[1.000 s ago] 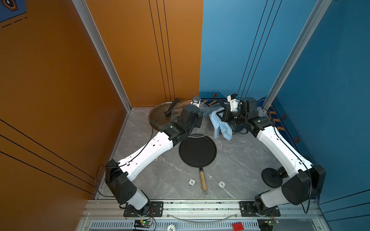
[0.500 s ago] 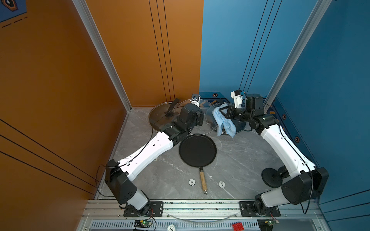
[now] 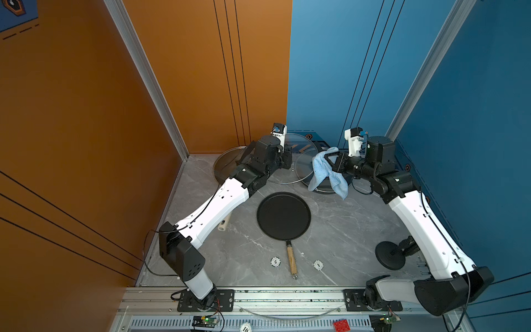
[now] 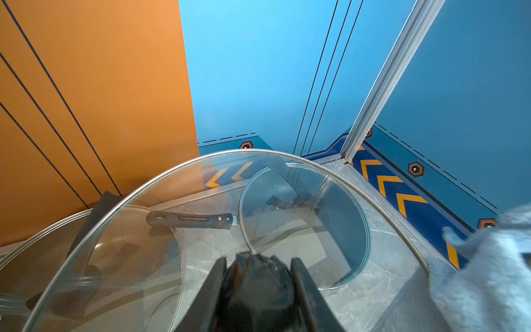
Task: Wipe the pot lid with a cloth
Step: Wipe the pot lid.
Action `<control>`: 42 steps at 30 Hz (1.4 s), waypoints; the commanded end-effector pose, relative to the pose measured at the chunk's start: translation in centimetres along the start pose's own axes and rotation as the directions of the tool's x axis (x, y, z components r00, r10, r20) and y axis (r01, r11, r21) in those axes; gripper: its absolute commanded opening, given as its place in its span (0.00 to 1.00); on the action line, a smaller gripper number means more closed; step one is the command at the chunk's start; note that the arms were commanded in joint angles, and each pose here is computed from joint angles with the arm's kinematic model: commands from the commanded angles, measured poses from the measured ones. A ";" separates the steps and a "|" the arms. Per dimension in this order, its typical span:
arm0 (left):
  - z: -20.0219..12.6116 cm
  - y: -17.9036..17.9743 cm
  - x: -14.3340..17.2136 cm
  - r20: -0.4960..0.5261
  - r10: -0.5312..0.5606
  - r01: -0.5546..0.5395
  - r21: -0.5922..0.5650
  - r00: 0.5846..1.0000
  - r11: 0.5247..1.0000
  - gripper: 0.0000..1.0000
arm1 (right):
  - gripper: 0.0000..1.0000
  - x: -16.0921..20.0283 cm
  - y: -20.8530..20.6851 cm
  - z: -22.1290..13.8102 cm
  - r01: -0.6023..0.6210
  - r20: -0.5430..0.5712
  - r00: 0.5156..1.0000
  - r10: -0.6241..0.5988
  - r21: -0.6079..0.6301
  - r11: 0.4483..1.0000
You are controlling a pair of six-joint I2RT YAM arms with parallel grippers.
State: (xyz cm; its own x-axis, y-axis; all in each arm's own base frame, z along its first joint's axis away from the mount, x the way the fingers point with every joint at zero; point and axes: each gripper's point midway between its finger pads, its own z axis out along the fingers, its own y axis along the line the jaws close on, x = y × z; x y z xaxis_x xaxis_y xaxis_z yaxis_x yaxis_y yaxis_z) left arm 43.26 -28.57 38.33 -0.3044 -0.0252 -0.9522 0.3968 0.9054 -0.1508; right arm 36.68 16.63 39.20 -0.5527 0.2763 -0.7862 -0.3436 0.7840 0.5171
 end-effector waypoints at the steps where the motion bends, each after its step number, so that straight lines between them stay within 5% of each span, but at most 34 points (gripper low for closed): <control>1: -1.8 0.0 -5.1 0.130 -0.056 0.047 0.070 0.990 0.996 0.32 | 0.07 -0.5 0.0 -2.4 -0.023 0.056 0.998 0.019 0.059 0.998; 21: -5.0 4.5 -4.4 0.132 -0.083 0.084 -0.008 0.988 0.996 0.31 | 0.07 1.9 1.4 -2.7 -0.027 0.110 0.994 0.013 0.128 0.991; 34: -3.2 2.5 -2.8 0.080 -0.092 0.086 0.081 0.993 0.993 0.31 | 0.07 -0.8 12.2 3.2 0.100 0.069 0.994 -0.088 -0.192 0.976; 42: -3.4 2.4 -1.8 0.086 -0.078 0.071 0.086 0.993 0.994 0.31 | 0.08 -1.7 12.7 2.8 0.169 0.091 0.983 -0.157 -0.135 0.976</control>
State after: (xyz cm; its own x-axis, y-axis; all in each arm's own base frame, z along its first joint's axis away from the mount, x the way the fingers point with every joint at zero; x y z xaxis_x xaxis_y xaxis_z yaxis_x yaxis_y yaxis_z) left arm 42.45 -24.32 36.93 -0.3614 -0.0747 -0.9294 0.3922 0.8921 -0.2242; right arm 35.65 28.90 44.09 -0.4810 0.1960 -0.8545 -0.5219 0.7191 0.4588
